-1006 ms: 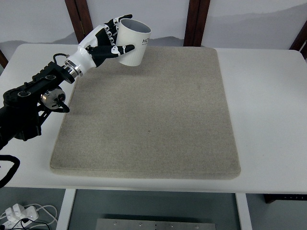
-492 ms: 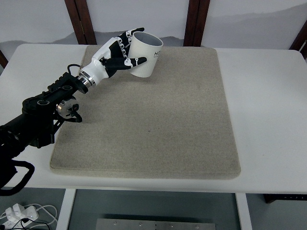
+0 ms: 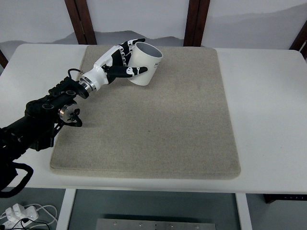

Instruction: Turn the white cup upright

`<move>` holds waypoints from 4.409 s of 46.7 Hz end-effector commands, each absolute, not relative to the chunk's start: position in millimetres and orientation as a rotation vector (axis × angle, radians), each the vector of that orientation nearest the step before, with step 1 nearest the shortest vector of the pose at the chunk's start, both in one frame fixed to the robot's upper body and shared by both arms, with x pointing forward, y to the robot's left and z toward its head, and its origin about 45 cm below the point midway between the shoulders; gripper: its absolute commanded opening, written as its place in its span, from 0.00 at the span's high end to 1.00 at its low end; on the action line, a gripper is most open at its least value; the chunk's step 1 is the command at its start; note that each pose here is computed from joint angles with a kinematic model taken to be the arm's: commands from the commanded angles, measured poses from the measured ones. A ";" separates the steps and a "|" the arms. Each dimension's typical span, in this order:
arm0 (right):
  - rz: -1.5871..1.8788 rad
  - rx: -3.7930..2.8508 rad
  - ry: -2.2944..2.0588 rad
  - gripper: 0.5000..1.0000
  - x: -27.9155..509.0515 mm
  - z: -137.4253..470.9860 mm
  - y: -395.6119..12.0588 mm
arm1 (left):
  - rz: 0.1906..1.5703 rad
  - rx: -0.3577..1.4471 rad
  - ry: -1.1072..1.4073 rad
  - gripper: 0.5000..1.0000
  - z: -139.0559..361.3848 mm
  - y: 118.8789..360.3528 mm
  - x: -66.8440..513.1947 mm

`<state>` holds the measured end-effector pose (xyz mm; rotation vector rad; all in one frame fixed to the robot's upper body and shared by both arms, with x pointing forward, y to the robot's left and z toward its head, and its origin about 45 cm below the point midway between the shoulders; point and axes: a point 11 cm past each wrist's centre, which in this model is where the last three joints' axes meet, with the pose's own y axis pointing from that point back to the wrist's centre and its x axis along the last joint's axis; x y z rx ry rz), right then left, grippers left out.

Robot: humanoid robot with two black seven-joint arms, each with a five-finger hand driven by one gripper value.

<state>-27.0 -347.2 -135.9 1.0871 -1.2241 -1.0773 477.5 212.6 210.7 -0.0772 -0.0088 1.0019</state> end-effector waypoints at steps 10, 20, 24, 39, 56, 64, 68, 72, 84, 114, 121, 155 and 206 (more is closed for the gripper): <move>-1.079 1.086 -1.224 0.10 -27.9 -135.9 -347.2 | 1.003 -0.067 -0.009 0.54 208.0 213.6 476.5; -1.078 1.087 -1.225 0.10 -27.0 -135.9 -347.2 | 1.010 -0.061 -0.011 0.40 207.2 216.7 476.9; -1.077 1.087 -1.223 0.10 -27.0 -135.9 -347.2 | 1.016 -0.057 -0.012 0.30 206.3 218.4 477.2; -1.077 1.087 -1.223 0.10 -27.0 -135.9 -347.2 | 1.020 -0.052 -0.016 0.16 206.5 220.8 477.4; -1.078 1.086 -1.222 0.10 -27.9 -135.9 -347.2 | 1.022 -0.050 -0.017 0.02 207.3 224.5 477.7; -1.078 1.087 -1.225 0.10 -27.0 -135.9 -347.2 | 1.022 -0.049 -0.016 0.01 206.7 225.4 477.3; -1.078 1.086 -1.222 0.10 -27.9 -135.9 -347.2 | 1.020 -0.051 -0.014 0.01 206.8 225.3 477.2; -1.077 1.087 -1.223 0.10 -27.0 -135.9 -347.2 | 1.018 -0.053 -0.013 0.01 206.9 224.7 477.1; -1.078 1.087 -1.225 0.10 -27.0 -135.9 -347.2 | 1.016 -0.078 -0.011 0.01 212.8 222.3 478.8; -1.077 1.087 -1.223 0.10 -27.0 -135.9 -347.2 | 1.046 -0.219 -0.033 0.01 265.0 251.4 496.7; -1.078 1.087 -1.225 0.10 -27.0 -135.9 -347.2 | 1.088 -0.260 -0.029 0.01 272.6 267.2 499.0; -1.077 1.087 -1.223 0.10 -27.0 -135.9 -347.2 | 1.326 -0.385 0.064 0.01 261.5 328.7 499.5; -1.091 1.076 -1.231 0.10 -30.4 -135.9 -347.2 | 1.632 -0.689 0.519 0.01 227.7 371.0 496.0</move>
